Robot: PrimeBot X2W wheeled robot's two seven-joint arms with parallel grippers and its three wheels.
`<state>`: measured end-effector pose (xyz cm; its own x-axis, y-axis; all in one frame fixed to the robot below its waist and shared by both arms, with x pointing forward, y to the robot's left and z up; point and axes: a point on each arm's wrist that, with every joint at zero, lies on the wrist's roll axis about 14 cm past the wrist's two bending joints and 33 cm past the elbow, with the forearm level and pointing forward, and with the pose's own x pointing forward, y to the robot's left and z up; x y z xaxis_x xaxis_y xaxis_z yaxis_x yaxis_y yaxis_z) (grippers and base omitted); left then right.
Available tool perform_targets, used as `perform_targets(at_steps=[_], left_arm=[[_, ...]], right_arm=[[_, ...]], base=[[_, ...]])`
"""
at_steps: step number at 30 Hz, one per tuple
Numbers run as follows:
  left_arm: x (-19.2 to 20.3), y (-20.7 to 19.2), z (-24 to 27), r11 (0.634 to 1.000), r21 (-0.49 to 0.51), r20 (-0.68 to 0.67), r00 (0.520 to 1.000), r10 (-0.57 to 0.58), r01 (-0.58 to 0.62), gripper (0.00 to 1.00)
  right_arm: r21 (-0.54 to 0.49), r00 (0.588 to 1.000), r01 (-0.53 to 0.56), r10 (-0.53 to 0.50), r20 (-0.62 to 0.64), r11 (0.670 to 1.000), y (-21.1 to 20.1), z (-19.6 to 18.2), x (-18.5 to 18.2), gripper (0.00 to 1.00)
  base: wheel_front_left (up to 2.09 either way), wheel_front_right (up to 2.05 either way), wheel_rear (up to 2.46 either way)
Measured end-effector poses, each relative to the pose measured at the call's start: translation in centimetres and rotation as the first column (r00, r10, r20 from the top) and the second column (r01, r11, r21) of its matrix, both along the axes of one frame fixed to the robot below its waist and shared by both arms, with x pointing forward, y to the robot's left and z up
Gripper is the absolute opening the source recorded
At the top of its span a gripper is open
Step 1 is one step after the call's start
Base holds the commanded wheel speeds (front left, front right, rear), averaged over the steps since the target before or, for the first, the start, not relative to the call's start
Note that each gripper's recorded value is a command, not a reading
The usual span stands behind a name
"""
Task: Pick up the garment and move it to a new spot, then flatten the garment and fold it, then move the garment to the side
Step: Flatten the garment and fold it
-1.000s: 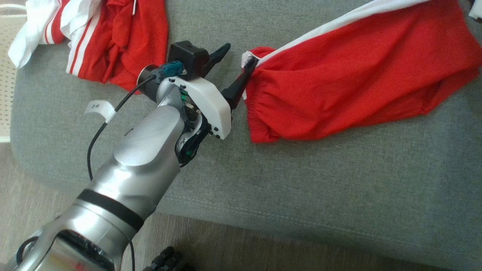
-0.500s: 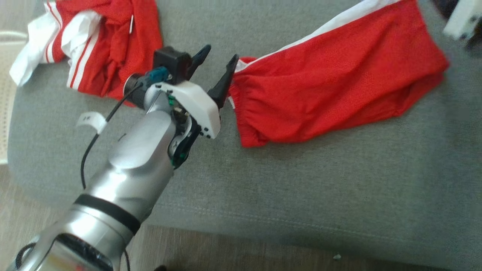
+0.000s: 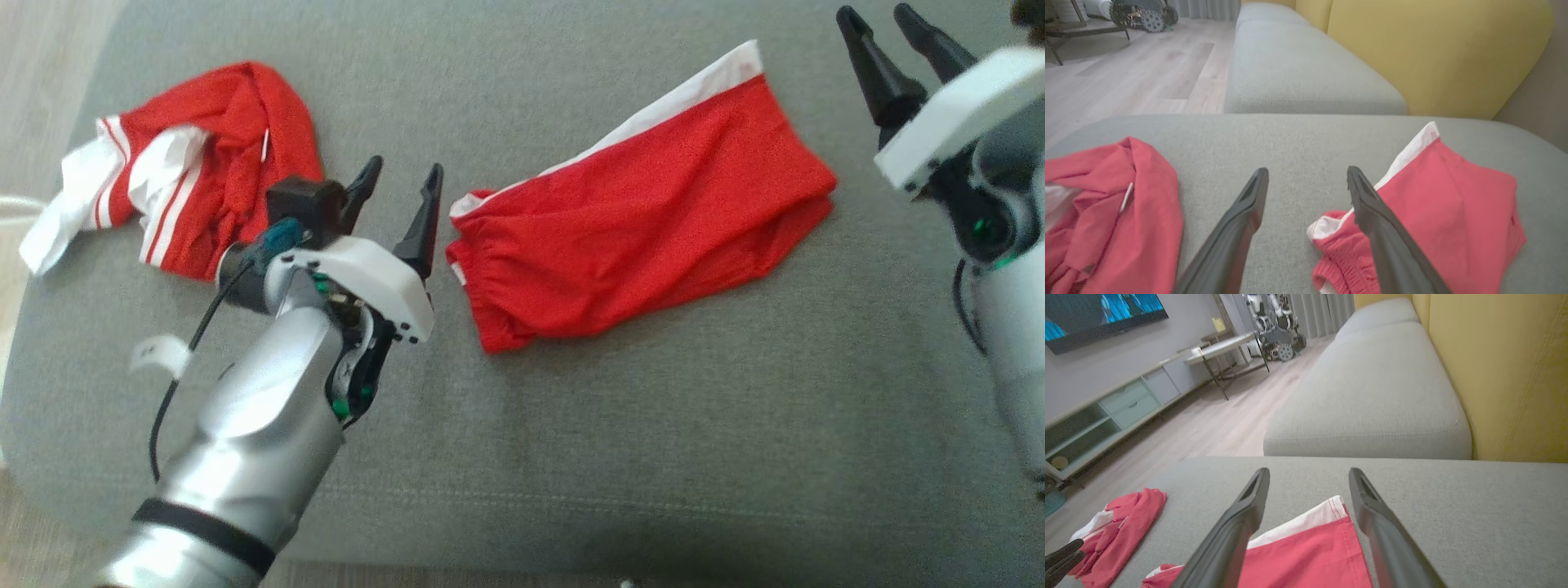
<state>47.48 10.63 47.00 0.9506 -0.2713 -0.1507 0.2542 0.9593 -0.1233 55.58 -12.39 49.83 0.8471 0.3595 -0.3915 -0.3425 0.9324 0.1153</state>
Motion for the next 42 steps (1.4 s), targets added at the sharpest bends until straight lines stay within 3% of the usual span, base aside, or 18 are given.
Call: perform_targets(at_steps=[5, 15, 24, 32, 42], left_arm=[[-1.2, 0.4, 3.4, 0.997, -0.057, 0.102, 0.993, 0.065, -0.060, 1.00], [-5.7, 0.9, 6.5, 0.985, -0.118, 0.221, 0.964, 0.148, -0.125, 1.00], [-10.0, 1.6, 6.0, 0.972, -0.159, 0.231, 0.950, 0.209, -0.175, 1.00], [-12.1, 2.6, 5.7, 0.973, -0.131, 0.249, 0.944, 0.217, -0.189, 1.00], [-12.6, 2.6, 6.3, 0.974, -0.131, 0.274, 0.938, 0.213, -0.183, 1.00]], right_arm=[[0.052, 0.982, 0.001, -0.011, 0.186, 0.999, -0.3, 3.1, -2.2, 1.00], [0.099, 0.896, 0.036, -0.076, 0.438, 0.994, -2.4, 6.0, -7.4, 1.00], [0.100, 0.858, 0.028, -0.076, 0.508, 0.995, -0.7, 5.1, -12.4, 1.00], [0.109, 0.872, 0.066, -0.110, 0.478, 0.992, 0.1, 2.5, -15.7, 1.00], [0.105, 0.876, 0.082, -0.122, 0.466, 0.991, 0.6, 1.7, -16.5, 1.00]], base=[[0.00, 0.00, 0.00], [0.00, 0.00, 0.00], [0.00, 0.00, 0.00], [0.00, 0.00, 0.00], [0.00, 0.00, 0.00]])
